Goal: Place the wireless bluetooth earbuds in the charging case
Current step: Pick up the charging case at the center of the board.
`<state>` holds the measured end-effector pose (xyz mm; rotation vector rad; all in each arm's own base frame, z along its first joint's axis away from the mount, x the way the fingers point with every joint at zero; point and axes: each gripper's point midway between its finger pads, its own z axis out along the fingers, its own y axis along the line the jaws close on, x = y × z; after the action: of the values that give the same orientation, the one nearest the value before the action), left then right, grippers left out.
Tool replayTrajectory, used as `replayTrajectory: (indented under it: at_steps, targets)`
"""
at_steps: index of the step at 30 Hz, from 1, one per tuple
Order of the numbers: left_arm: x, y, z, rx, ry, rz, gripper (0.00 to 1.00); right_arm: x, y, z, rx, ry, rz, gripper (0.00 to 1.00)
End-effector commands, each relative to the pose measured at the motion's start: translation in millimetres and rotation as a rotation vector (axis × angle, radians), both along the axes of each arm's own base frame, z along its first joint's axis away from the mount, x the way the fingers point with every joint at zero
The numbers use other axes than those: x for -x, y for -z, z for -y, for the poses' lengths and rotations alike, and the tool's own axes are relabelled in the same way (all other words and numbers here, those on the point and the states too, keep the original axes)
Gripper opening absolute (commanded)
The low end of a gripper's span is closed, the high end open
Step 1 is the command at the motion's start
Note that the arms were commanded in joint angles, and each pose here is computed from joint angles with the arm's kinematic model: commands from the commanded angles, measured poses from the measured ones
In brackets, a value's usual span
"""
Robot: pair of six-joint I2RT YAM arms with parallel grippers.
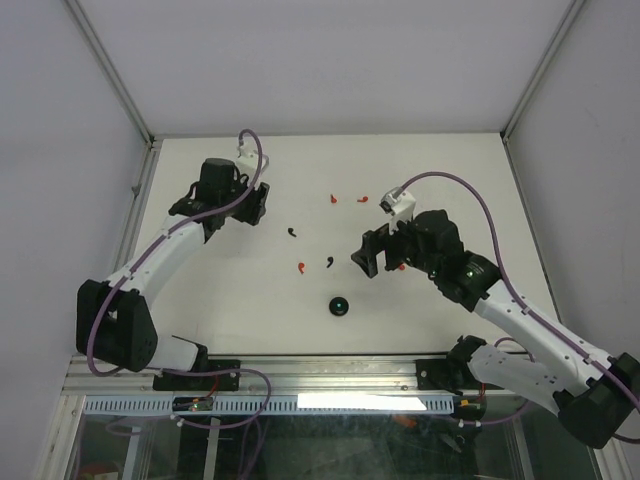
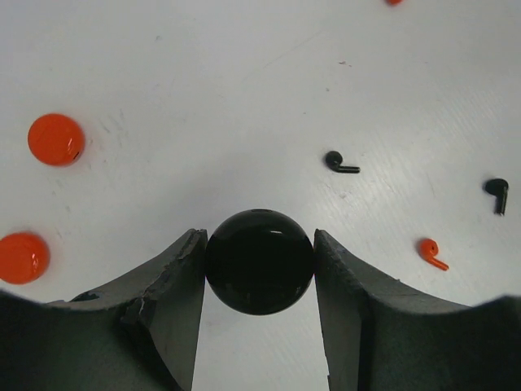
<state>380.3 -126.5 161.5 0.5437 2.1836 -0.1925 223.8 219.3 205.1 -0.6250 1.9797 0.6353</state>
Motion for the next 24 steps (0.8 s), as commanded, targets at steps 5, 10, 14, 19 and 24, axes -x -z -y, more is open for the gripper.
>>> replayTrajectory:
  at_steps: [5,10,14,19,24]
  targets:
    - [34.4,-73.0,55.0,-0.048,0.432,0.339,0.34,2.5,-26.3,-25.8,-0.044,-0.133,-0.026,0.91]
    - [58.1,-77.8,82.2,-0.11,0.609,0.426,0.33,-1.7,-37.1,-39.1,-0.072,-0.186,-0.059,0.91]
    - [70.1,-79.0,96.7,-0.182,0.71,0.495,0.31,-5.0,-48.5,-45.2,-0.112,-0.218,-0.089,0.91]
    - [91.0,-80.2,118.3,-0.265,0.87,0.6,0.3,-5.0,-67.5,-58.8,-0.201,-0.281,-0.116,0.89]
    - [109.7,-82.4,139.1,-0.301,0.986,0.673,0.3,-9.9,-69.7,-73.9,-0.262,-0.312,-0.148,0.86]
